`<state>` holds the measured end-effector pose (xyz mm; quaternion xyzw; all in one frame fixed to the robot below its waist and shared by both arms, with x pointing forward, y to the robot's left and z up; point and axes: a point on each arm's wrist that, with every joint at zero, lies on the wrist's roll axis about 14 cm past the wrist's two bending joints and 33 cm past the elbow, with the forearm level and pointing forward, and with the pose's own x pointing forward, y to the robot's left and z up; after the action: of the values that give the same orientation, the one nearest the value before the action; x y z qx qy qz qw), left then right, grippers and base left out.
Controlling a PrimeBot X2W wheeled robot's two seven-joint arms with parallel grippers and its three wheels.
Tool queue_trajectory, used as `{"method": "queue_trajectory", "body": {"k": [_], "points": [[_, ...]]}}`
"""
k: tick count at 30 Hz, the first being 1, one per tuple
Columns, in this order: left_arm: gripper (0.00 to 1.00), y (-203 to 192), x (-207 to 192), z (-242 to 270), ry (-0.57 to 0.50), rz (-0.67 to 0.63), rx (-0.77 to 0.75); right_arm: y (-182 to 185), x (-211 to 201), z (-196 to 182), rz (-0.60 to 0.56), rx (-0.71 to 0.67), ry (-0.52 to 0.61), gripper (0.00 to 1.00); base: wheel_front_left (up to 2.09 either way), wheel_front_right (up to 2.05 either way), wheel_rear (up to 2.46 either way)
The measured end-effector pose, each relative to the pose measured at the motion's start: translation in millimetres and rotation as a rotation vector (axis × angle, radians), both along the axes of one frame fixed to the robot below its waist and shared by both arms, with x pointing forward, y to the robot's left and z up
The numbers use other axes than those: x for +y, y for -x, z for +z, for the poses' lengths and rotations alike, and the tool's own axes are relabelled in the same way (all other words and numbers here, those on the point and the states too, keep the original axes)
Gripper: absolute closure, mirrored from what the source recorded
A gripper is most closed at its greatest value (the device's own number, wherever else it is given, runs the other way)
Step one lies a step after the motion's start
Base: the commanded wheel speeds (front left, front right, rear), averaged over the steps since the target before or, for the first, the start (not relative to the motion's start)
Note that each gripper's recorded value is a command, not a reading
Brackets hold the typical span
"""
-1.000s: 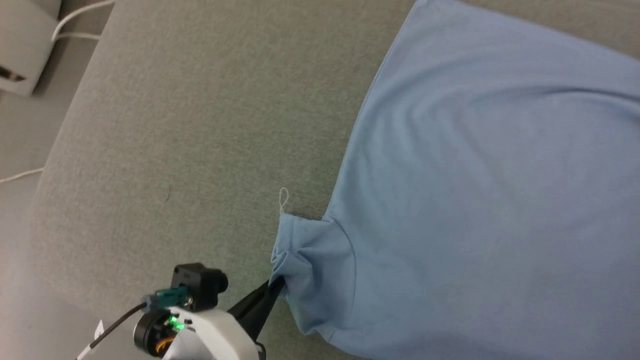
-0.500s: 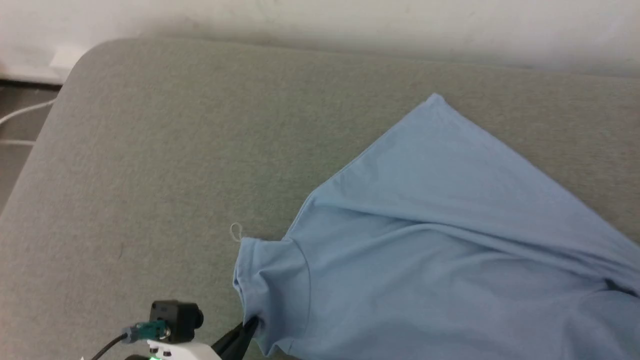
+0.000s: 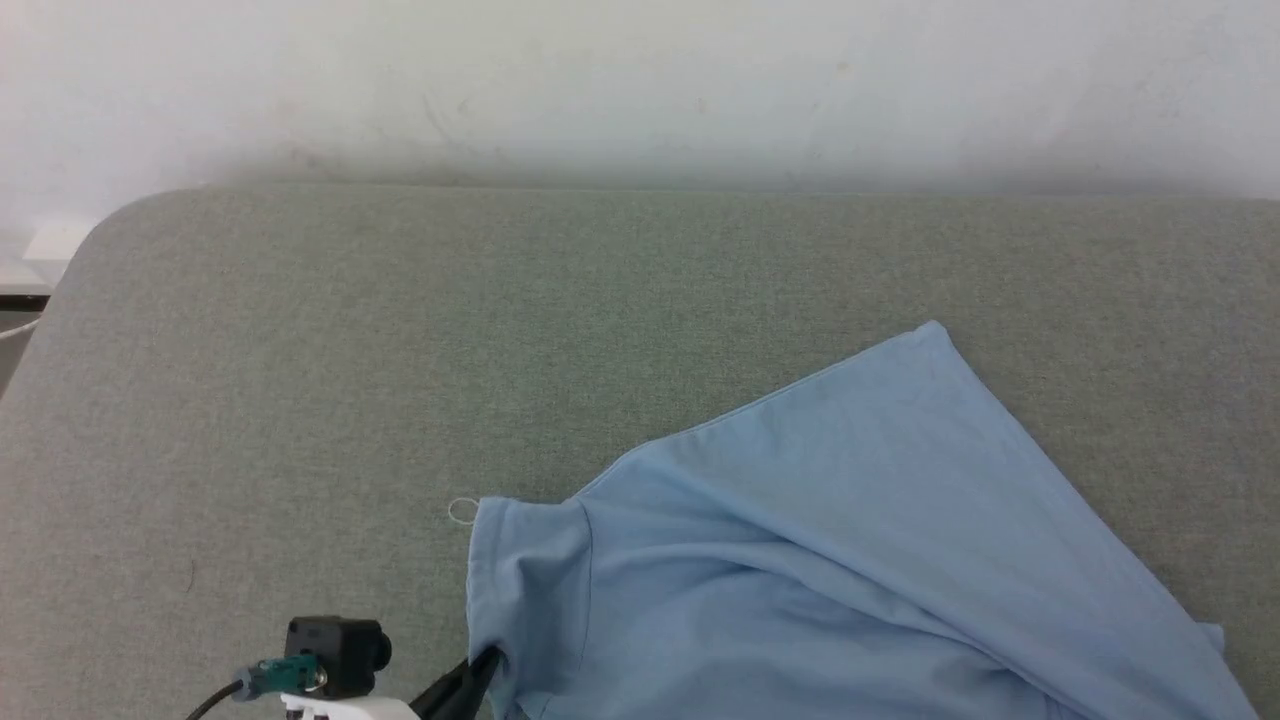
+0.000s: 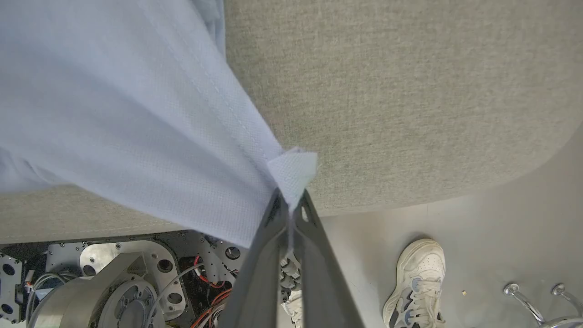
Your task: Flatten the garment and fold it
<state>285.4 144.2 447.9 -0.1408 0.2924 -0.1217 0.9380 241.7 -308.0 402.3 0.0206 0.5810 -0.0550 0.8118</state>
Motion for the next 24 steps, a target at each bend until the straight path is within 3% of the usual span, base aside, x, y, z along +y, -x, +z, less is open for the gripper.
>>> {"method": "queue_trajectory", "body": {"k": [2,3,4,10,17,24], "points": [[1.0,-0.5,0.7,-0.3,-0.001,0.002,0.001,0.0,3.3,-2.2,0.005,0.004,-0.005,1.0,0.0,0.0,0.0],[1.0,-0.6,1.0,-0.7,-0.001,0.003,0.003,-2.5,4.8,-2.4,0.012,-0.002,-0.004,0.24,0.0,0.0,0.0],[1.0,-0.9,1.4,-0.9,-0.001,0.004,0.004,-6.5,6.0,-1.6,0.018,-0.012,-0.004,0.0,0.0,0.0,0.0],[1.0,-1.2,4.3,-1.9,-0.002,0.019,0.008,-66.5,19.7,29.5,0.123,-0.169,0.012,0.0,0.0,0.0,0.0],[1.0,-9.5,4.6,3.1,-0.01,0.028,-0.014,-163.0,80.8,80.9,0.333,-0.405,-0.042,0.0,0.0,0.0,0.0],[1.0,-14.7,3.9,6.8,-0.002,0.057,-0.038,-222.5,142.5,67.1,0.491,-0.383,-0.077,0.0,0.0,0.0,0.0]]}}
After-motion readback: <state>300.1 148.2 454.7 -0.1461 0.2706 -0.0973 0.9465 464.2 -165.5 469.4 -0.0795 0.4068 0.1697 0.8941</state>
